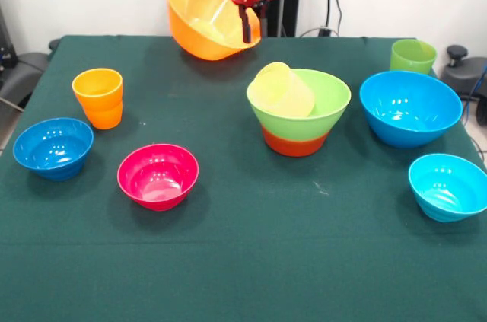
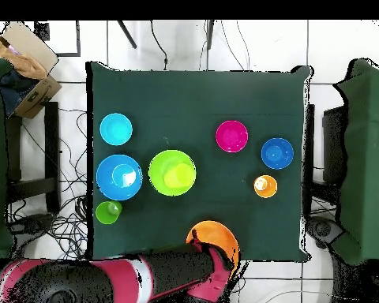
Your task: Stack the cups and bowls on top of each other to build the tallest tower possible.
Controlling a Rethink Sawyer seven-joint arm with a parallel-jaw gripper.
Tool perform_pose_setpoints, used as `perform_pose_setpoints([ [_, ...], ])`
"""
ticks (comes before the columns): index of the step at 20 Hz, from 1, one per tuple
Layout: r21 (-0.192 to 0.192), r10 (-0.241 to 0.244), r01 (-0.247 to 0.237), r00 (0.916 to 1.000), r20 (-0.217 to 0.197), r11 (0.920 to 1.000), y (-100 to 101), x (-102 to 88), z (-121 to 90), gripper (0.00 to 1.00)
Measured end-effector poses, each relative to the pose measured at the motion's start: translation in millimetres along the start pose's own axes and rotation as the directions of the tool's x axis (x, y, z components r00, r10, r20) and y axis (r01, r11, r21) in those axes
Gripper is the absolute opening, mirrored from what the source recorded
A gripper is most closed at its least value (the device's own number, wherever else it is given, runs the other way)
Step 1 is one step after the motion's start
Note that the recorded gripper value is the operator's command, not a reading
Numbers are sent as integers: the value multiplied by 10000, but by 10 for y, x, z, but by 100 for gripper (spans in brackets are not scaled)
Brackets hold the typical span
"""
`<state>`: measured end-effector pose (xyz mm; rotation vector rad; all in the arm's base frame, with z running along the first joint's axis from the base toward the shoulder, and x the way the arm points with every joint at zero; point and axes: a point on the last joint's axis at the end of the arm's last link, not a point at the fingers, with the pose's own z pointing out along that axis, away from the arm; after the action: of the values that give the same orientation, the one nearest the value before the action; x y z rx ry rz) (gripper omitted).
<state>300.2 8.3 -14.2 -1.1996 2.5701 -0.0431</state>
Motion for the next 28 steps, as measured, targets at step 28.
perform_pose_setpoints([
  [28, -763, 1208, -1142, 9887, 883, 9905, 166, 105, 189, 100],
])
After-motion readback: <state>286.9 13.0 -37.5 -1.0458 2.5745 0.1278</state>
